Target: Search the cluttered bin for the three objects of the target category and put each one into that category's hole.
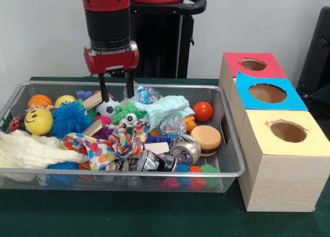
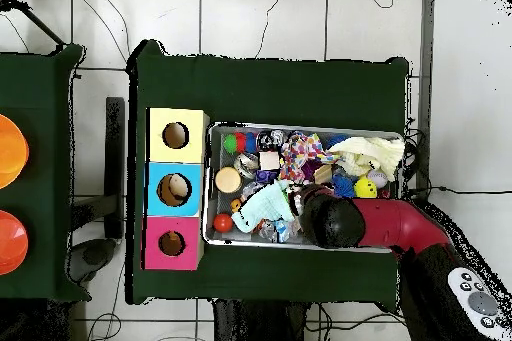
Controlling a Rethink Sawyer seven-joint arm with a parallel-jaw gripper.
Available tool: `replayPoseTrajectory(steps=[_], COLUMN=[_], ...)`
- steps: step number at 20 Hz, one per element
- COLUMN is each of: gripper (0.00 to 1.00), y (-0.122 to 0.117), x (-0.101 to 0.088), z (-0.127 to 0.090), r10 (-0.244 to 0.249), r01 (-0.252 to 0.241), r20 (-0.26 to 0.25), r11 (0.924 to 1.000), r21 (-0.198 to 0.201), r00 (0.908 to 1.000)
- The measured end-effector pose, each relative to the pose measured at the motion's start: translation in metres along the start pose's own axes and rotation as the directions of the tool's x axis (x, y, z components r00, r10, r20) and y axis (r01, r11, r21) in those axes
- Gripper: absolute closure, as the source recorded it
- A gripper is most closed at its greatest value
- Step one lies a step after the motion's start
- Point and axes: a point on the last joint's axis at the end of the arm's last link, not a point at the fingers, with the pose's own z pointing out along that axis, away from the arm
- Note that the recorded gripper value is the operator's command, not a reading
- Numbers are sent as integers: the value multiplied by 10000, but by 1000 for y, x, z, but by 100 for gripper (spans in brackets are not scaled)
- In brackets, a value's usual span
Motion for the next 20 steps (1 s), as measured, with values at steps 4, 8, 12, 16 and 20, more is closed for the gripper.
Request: replayPoseTrajectory(steps=[4,8,12,16,20], gripper=[0,0,0,0,0], y=[1,2,2,3,3], x=[1,1,1,1,2], z=[0,0,1,2,2], r10=[-12,-22,-30,-30,-27], r01=[12,22,29,29,27], r20=[-21,-22,-27,-38,-45], r11=[10000,10000,10000,10000,10000], r21=[-19,-20,-27,-46,-59], r00=[10000,10000,10000,10000,10000])
